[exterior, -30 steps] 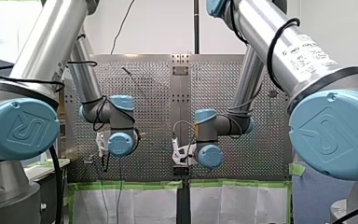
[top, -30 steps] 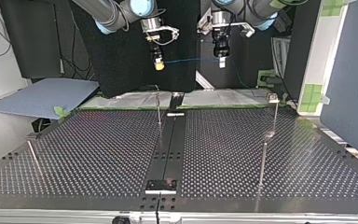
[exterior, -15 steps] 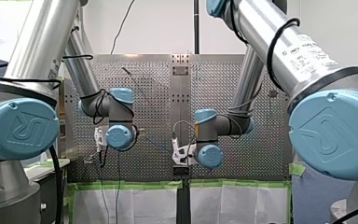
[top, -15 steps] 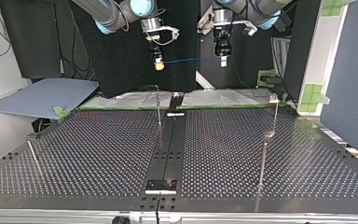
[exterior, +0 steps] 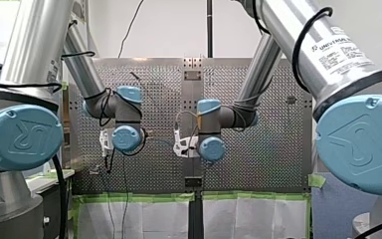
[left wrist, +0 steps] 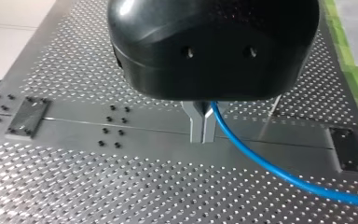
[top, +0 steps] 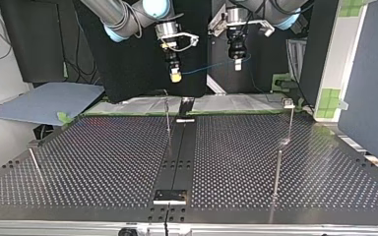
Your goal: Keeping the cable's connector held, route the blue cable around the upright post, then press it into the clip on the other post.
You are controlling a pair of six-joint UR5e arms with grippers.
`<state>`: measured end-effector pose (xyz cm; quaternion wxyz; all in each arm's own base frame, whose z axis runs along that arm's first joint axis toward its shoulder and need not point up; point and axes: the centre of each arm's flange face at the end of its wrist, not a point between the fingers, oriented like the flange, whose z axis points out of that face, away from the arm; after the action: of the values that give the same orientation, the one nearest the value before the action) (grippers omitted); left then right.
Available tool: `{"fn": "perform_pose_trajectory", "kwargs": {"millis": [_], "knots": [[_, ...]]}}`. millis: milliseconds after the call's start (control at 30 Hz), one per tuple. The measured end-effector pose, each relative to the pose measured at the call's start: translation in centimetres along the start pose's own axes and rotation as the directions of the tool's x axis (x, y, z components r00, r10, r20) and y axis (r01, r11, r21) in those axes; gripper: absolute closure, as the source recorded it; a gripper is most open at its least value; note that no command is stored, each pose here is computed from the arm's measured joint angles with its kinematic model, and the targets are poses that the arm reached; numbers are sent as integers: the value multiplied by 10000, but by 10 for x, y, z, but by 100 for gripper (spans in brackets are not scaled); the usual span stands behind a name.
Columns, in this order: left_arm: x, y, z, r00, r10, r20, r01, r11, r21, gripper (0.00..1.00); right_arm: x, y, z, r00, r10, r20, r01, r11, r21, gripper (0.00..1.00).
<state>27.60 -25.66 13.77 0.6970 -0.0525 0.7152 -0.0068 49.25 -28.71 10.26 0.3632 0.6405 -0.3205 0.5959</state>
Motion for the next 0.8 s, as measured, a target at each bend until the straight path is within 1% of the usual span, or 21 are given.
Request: {"fn": "perform_pose_trajectory", "kwargs": {"millis": [100, 200, 333, 400, 500, 600, 733, 800], "knots": [[-9, 2, 0, 9996, -275, 8, 275, 9996, -56, 100, 24, -3, 10, 9995, 145, -297, -139, 9997, 214, 100], [-17, 5, -1, 9985, -545, 17, 545, 9984, -117, 100, 48, -6, 17, 9980, 268, -579, -243, 9987, 441, 100], [-30, 7, 0, 9956, -930, 83, 931, 9955, -178, 100, 79, -8, 26, 9949, 423, -919, -367, 9974, 620, 100], [-38, 6, 3, 9942, -1058, 175, 1062, 9941, -202, 100, 94, -8, 29, 9930, 480, -1078, -411, 9970, 651, 100], [-53, 4, 10, 9918, -1224, 370, 1233, 9921, -245, 100, 117, -7, 34, 9897, 558, -1321, -469, 9965, 691, 100], [-72, 1, 18, 9884, -1382, 632, 1402, 9897, -277, 100, 141, -6, 38, 9855, 639, -1570, -531, 9960, 718, 100], [-100, -2, 28, 9821, -1598, 1002, 1636, 9860, -314, 100, 176, -3, 42, 9781, 815, -1916, -677, 9947, 773, 100], [-113, -3, 32, 9789, -1679, 1165, 1728, 9844, -331, 100, 188, -2, 43, 9751, 871, -2038, -718, 9941, 814, 100]]}}
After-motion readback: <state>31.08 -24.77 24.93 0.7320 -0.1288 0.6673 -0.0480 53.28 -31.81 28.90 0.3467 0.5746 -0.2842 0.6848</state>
